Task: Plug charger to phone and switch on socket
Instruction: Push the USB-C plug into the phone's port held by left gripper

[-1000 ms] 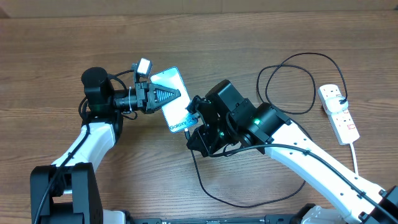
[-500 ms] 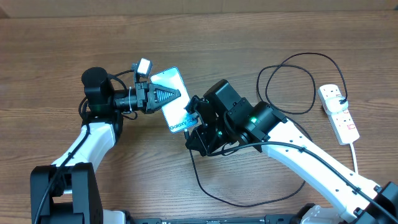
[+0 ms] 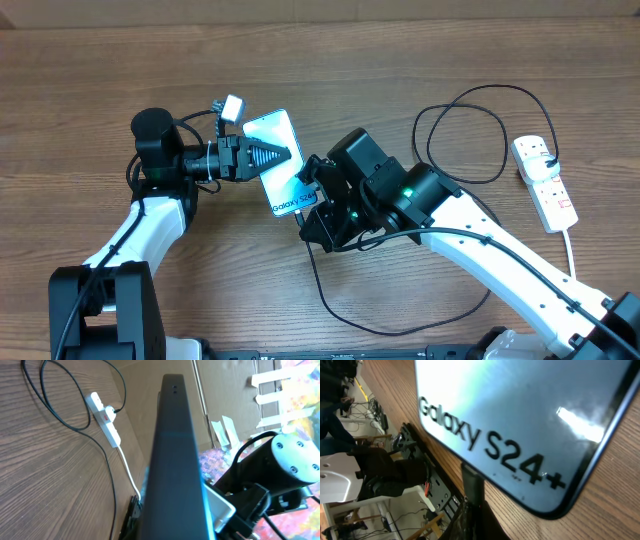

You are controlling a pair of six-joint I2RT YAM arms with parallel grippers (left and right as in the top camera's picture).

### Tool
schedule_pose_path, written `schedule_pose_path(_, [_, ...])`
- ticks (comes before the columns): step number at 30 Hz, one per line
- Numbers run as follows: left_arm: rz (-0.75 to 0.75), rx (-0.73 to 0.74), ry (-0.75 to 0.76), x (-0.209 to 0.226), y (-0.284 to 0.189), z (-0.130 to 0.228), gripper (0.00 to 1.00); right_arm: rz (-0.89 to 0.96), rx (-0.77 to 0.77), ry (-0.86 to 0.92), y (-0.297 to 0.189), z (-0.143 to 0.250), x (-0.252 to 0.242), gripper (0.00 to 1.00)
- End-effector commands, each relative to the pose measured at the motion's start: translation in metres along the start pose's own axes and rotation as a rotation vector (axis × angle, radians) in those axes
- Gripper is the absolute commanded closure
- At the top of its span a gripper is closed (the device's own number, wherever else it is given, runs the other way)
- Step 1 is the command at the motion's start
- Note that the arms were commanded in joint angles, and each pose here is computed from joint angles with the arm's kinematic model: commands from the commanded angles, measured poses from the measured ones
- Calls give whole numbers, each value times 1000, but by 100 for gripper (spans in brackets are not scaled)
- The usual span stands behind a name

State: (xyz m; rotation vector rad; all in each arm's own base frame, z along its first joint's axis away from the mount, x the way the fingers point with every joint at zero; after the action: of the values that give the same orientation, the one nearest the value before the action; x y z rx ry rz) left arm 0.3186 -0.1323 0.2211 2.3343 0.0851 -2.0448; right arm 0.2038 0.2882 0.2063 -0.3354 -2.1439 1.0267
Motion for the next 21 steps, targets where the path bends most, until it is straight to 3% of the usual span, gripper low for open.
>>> schedule_pose_path(1, [22,68,79,-10,7,5,96,38,-68,-59,-13,-22,3,96])
schedule_pose_path(7, [24,81,85,-10,11,7,96,59,-88,-69,-18,-28,3,96])
schedule_pose_path(13, [11,45,85,-9,11,2,96,60,-56,-50,-17,-21,2,81])
schedule_pose_path(19, [-40,-87,73,-2,10,-17,95,63,-14,-26,-18,-11,2,45])
schedule_pose_path(21, [-54,-128,46,0,10,-22,96,64,8,-13,-19,-5,2,37])
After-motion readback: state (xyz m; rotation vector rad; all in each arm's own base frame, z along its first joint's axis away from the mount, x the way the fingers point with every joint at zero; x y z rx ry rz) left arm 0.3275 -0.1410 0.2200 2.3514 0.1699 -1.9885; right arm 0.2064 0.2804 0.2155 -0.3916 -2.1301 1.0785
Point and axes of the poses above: each gripper's point midway between its finger pads, its own y axis out along the fingers, its own x axis along the line the jaws close on, z = x × y, the point moved 3 cm from there along -y, back along the fingers, and after that the axes turned 11 degrees about -y, right-handed, at the moved point
